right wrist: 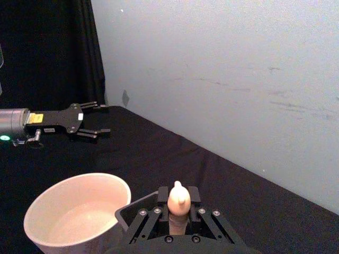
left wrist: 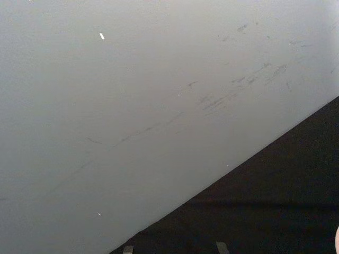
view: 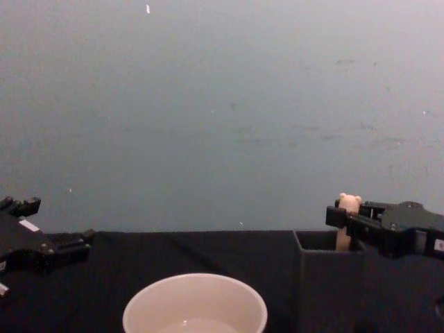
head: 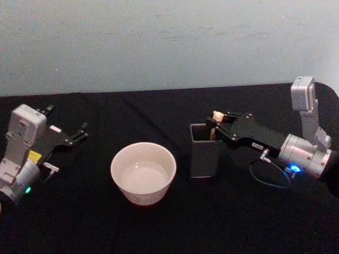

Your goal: Pick up the stirring spoon with one hand, stir inside the cup, then place it back in its original position.

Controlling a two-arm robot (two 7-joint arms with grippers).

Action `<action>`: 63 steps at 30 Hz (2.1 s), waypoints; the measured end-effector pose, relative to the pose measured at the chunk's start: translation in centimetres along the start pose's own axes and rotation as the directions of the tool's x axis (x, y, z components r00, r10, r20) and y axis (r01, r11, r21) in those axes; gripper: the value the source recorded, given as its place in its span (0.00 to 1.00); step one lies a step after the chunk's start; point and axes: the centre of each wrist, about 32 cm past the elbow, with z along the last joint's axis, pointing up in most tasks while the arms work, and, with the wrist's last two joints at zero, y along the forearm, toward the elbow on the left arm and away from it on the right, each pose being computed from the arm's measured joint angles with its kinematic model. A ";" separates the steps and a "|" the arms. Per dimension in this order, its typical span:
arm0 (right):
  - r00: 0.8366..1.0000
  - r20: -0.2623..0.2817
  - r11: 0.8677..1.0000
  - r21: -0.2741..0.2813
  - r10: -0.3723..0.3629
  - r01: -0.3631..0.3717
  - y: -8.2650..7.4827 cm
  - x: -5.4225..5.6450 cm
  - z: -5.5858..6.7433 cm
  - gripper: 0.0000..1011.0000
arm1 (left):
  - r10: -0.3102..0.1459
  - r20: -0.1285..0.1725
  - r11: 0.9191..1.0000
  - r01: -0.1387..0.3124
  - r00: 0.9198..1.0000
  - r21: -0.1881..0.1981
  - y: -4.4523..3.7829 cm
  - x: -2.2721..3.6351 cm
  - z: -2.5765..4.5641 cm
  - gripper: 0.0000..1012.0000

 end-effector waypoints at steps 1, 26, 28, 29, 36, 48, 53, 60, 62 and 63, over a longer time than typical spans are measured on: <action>1.000 0.001 1.000 0.001 0.000 0.000 0.0 0.0 0.0 0.21 | 0.000 0.000 1.000 0.000 1.000 0.000 0.00 0.00 0.00 0.99; 0.997 0.080 0.984 0.178 0.016 -0.030 -0.1 -0.4 5.9 0.21 | 0.000 0.000 1.000 0.000 1.000 0.000 0.00 0.00 0.00 0.99; 0.996 0.092 0.982 0.188 0.018 -0.035 0.0 -0.3 6.3 0.21 | 0.000 0.000 1.000 0.000 1.000 0.000 0.00 0.00 0.00 0.99; 0.995 0.102 0.980 0.196 0.019 -0.039 0.0 -0.3 6.7 0.21 | 0.000 0.000 1.000 0.000 1.000 0.000 0.00 0.00 0.00 0.99; 0.988 0.149 0.969 0.234 0.040 -0.075 0.6 0.0 8.3 0.21 | 0.000 0.000 1.000 0.000 1.000 0.000 0.00 0.00 0.00 0.99; 0.974 0.169 0.958 0.217 0.154 -0.189 4.7 -0.2 8.1 0.21 | 0.000 0.000 1.000 0.000 1.000 0.000 0.00 0.00 0.00 0.99; 0.965 0.166 0.951 0.203 0.203 -0.235 6.1 -0.7 7.7 0.21 | 0.000 0.000 1.000 0.000 1.000 0.000 0.00 0.00 0.00 0.99; 0.953 0.150 0.943 0.166 0.264 -0.287 8.2 -1.7 6.6 0.21 | 0.000 0.000 1.000 0.000 1.000 0.000 0.00 0.00 0.00 0.99; 0.951 0.146 0.942 0.158 0.273 -0.295 8.5 -1.9 6.3 0.21 | 0.000 0.000 1.000 0.000 1.000 0.000 0.00 0.00 0.00 0.99; 0.948 0.141 0.941 0.150 0.284 -0.304 8.9 -2.1 6.0 0.21 | 0.000 0.000 1.000 0.000 1.000 0.000 0.00 0.00 0.00 0.99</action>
